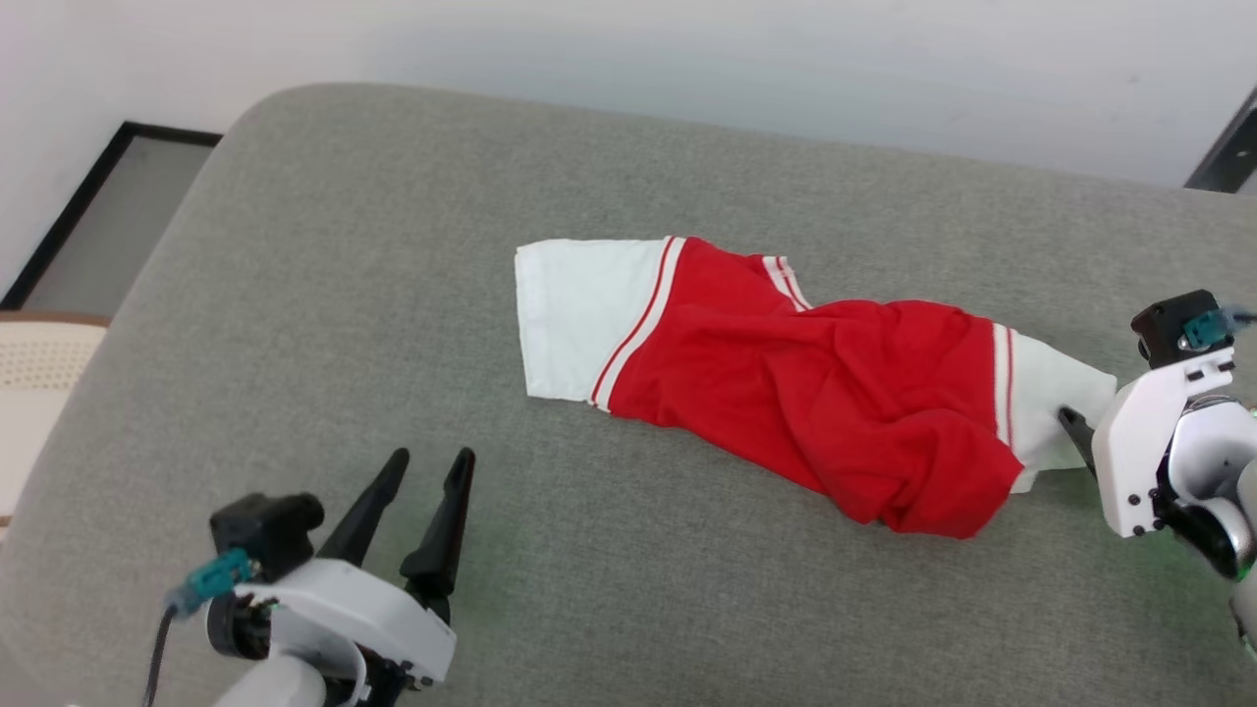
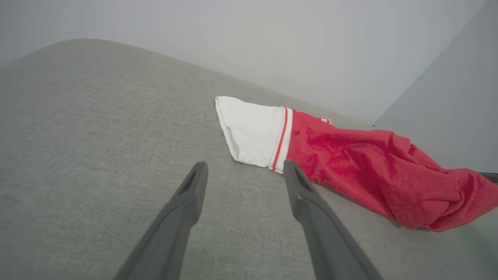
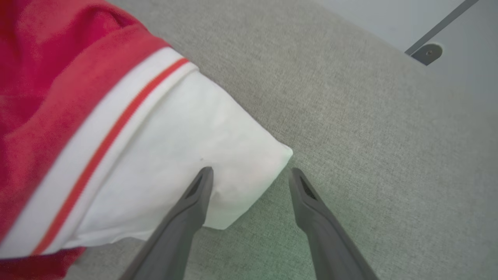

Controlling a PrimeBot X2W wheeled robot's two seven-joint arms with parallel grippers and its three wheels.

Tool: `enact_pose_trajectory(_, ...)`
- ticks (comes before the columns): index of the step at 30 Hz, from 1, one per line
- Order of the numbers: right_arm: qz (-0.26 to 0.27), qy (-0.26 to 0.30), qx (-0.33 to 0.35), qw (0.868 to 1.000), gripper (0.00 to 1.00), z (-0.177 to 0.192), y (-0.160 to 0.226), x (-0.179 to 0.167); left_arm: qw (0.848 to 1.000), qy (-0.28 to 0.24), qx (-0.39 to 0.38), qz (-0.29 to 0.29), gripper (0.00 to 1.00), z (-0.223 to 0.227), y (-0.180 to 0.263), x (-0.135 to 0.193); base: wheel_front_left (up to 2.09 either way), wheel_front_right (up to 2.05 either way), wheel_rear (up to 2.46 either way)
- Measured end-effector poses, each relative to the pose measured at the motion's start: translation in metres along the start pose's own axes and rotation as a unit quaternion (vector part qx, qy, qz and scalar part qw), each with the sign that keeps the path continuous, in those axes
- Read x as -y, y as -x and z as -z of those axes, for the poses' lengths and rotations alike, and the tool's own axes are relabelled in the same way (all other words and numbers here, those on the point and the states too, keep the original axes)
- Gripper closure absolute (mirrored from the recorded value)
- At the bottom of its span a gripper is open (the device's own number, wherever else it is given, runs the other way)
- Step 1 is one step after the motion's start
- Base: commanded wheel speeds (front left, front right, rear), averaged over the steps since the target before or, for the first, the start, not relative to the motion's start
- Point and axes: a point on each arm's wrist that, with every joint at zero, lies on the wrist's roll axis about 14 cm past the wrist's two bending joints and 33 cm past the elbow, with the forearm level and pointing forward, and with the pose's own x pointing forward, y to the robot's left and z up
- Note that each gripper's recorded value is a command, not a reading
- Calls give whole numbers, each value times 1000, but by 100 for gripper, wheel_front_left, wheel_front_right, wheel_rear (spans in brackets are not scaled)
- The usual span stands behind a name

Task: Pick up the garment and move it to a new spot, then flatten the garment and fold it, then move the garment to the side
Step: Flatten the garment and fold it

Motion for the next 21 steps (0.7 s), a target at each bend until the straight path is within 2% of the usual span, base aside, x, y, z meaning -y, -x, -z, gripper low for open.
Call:
enact_pose_trajectory(6, -13, -27, -107, 994, 0, 19, -9, 6, 999, -40, 22, -17, 0, 1, 10, -7, 0, 0, 0)
enact_pose_trajectory(10, -18, -50, -137, 989, 0, 22, -14, 7, 998, -55, 15, -12, 0, 13, 15, -4, 0, 0, 0)
enact_pose_trajectory(12, -24, -59, -157, 985, 0, 29, -17, 4, 999, -47, 15, -16, 0, 17, 15, -5, 0, 0, 0)
enact_pose_trajectory(17, -32, -56, -176, 982, 0, 32, -27, -1, 999, -48, 10, -11, 0, 24, 12, -4, 0, 0, 0)
enact_pose_trajectory(18, -34, -54, -180, 982, 4, 32, -29, -2, 999, -44, 10, -12, 0, 25, 11, -4, 0, 0, 0)
enact_pose_trajectory(19, -35, -52, -183, 981, 36, 33, -31, -3, 999, -41, 10, -13, 0, 26, 10, -4, 0, 0, 0)
enact_pose_trajectory(20, -36, -49, -186, 981, 55, 33, -32, -4, 999, -40, 9, -14, 0, 27, 9, -5, 0, 0, 0)
enact_pose_trajectory(21, -37, -47, -189, 980, 85, 34, -34, -4, 999, -39, 9, -16, 0, 28, 9, -6, 0, 0, 0)
